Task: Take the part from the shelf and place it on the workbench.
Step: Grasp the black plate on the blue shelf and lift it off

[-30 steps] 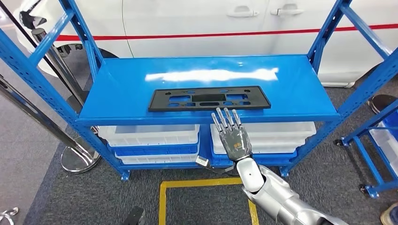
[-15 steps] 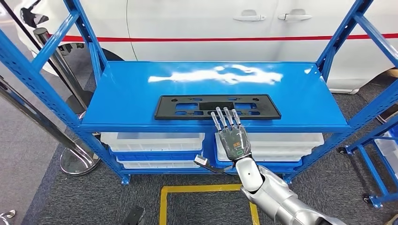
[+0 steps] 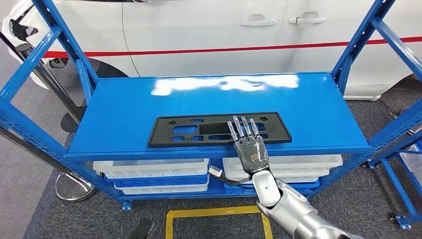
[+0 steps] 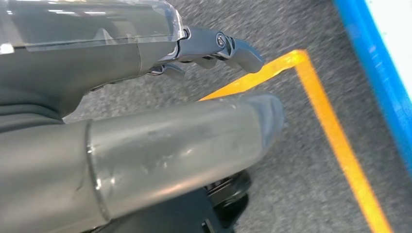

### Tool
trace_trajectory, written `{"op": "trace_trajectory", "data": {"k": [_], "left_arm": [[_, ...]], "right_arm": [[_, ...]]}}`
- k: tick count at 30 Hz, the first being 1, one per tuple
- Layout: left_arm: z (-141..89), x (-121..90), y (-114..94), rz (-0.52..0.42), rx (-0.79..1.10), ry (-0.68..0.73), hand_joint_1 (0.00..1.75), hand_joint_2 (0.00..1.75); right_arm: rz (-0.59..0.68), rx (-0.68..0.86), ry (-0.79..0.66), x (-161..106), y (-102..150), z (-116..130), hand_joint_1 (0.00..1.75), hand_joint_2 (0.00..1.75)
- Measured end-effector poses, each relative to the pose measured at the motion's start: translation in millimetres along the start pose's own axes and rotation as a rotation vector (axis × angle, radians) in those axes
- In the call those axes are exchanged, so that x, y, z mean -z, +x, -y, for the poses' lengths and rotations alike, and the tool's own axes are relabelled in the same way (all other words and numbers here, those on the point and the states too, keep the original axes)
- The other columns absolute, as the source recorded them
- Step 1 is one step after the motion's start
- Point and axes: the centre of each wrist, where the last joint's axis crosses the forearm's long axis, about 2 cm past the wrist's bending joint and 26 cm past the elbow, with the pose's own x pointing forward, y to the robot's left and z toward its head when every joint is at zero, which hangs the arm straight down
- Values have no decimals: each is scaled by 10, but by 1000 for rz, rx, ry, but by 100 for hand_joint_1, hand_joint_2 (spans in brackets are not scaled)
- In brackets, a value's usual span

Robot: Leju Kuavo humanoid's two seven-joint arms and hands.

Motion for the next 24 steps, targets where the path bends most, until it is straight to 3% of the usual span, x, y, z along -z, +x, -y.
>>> {"op": "trace_trajectory", "data": {"k": [11, 24], "left_arm": [[0, 8, 18, 18, 5, -3, 0, 0], [14, 3, 13, 18, 5, -6, 0, 0]], "right_arm": [[-88, 47, -43, -19, -36, 117, 0, 175], [-101, 43, -59, 32, -93, 140, 0, 175]]}}
